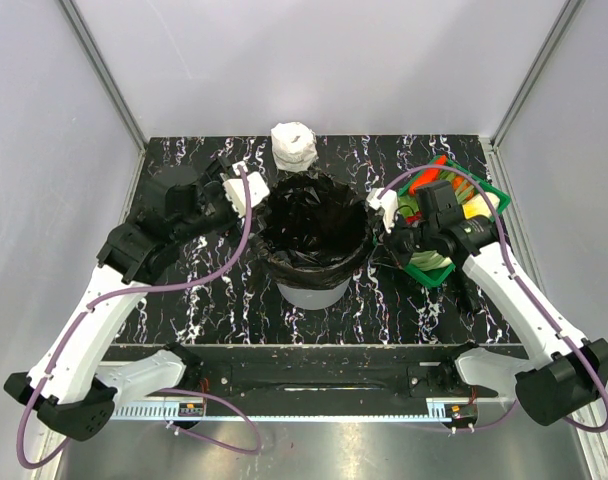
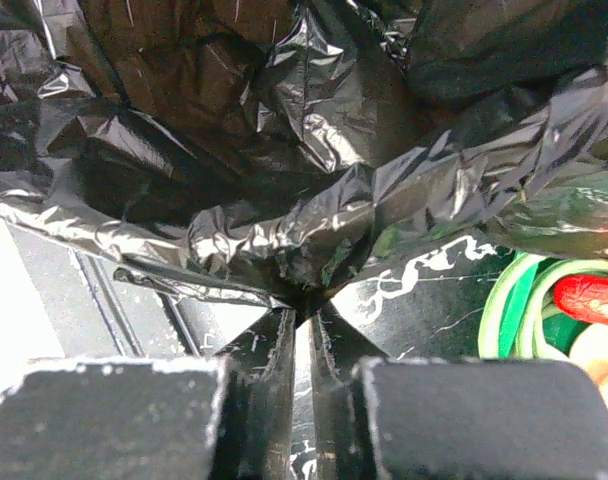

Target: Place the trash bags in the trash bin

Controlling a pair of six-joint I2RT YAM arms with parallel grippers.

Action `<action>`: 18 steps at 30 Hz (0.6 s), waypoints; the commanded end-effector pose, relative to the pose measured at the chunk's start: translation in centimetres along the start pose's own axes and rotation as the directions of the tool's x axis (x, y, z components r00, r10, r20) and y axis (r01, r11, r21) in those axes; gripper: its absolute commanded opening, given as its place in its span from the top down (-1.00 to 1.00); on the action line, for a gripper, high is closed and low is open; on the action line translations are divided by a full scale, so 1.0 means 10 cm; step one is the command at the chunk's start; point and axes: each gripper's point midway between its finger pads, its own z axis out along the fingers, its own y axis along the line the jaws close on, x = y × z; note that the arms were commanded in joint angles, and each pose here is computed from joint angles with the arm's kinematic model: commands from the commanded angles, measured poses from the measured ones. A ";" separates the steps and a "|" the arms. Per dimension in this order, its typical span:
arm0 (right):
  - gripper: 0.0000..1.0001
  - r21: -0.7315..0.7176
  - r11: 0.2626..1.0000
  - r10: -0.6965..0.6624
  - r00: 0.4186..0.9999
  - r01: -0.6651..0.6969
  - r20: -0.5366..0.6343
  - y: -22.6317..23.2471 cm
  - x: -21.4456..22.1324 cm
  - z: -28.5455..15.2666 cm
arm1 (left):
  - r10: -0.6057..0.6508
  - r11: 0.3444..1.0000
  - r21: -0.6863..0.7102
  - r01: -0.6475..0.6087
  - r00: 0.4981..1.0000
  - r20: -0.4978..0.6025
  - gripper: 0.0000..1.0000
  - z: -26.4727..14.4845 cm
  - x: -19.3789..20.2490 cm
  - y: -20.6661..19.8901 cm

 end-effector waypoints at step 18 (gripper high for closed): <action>-0.66 0.248 0.961 -0.121 0.993 0.120 -0.012 -0.13 -0.28 -0.61 | -0.179 0.971 -0.145 0.191 0.980 0.087 -0.98 -0.19 0.01 0.34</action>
